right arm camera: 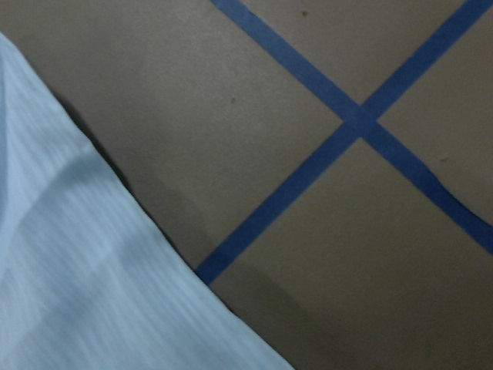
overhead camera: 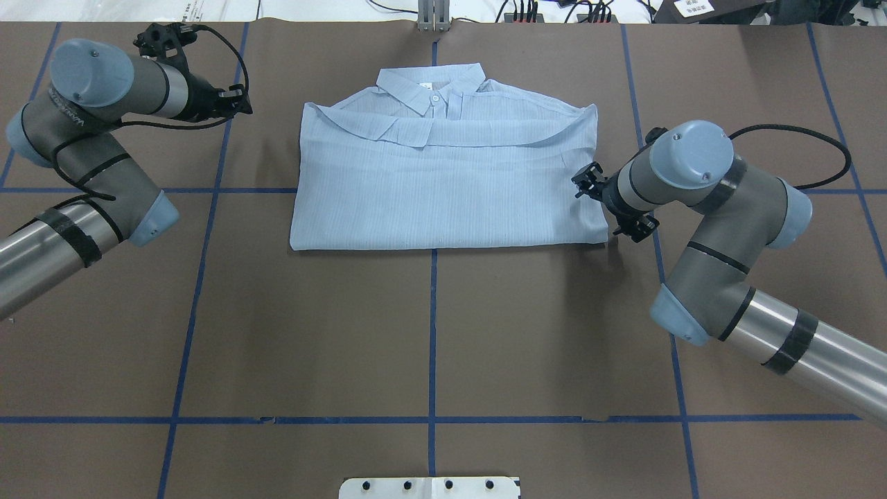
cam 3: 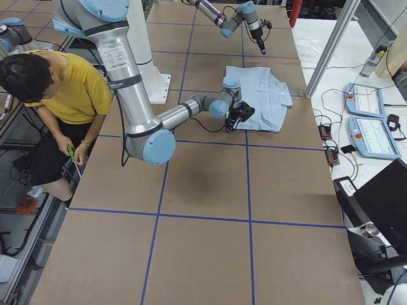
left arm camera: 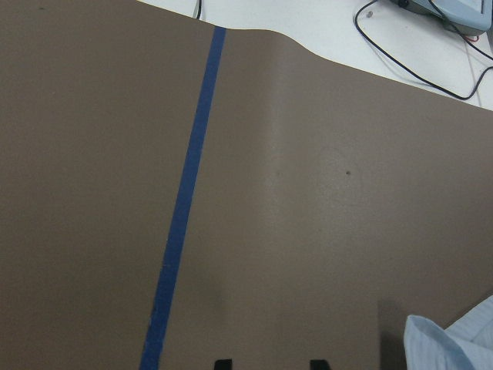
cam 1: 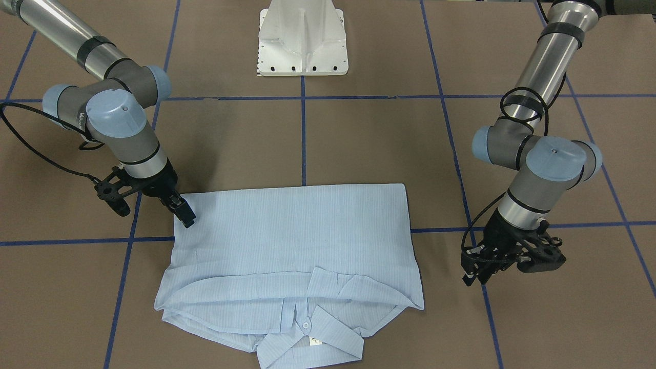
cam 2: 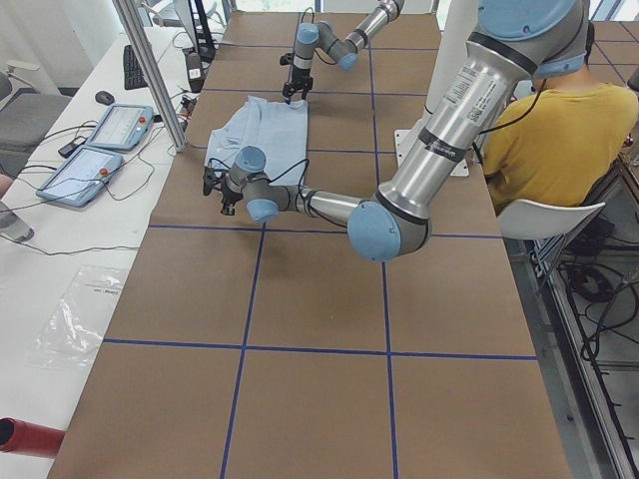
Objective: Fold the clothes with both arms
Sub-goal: 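Move the right gripper to the folded shirt's side edge and grasp it, then drag the shirt toward the robot with the right gripper, rotating it, then release and raise the right gripper while the left gripper reaches the shirt corner, then grasp the shirt corner nearest the left gripper with the left gripper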
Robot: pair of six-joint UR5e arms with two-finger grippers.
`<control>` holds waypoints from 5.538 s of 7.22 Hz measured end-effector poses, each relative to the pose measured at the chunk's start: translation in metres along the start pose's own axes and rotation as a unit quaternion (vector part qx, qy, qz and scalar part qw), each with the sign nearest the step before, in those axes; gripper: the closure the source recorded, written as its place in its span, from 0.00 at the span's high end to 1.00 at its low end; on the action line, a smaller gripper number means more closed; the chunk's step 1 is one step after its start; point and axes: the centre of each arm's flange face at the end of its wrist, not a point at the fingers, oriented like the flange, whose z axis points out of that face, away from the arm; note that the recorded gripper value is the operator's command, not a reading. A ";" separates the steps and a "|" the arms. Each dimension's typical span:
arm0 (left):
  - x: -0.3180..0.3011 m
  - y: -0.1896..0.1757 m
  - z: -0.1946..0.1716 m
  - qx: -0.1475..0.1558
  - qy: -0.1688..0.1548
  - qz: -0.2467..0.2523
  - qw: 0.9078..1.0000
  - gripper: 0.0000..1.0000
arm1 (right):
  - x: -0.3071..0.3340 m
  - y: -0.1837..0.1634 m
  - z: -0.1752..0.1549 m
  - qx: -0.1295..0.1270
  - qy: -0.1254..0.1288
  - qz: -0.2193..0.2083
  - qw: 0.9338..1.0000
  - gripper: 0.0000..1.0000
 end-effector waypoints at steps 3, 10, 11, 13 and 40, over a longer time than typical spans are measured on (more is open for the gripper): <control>0.002 0.001 -0.001 0.001 0.007 0.005 1.000 0.44 | 0.015 0.008 0.008 -0.007 -0.003 -0.009 1.000 0.01; 0.001 0.008 0.003 -0.001 0.007 0.006 1.000 0.45 | 0.004 0.027 -0.033 -0.042 -0.022 -0.024 0.999 0.00; 0.001 0.009 0.004 -0.002 0.007 0.007 1.000 0.45 | 0.007 0.039 -0.061 -0.050 -0.020 -0.026 0.998 0.00; 0.004 0.009 0.003 -0.002 0.009 0.007 1.000 0.44 | 0.033 0.110 -0.124 -0.077 0.026 -0.044 0.996 0.00; 0.141 0.335 -0.113 -0.283 0.120 -0.213 0.927 0.72 | -0.025 0.055 -0.134 -0.049 0.063 -0.090 0.993 1.00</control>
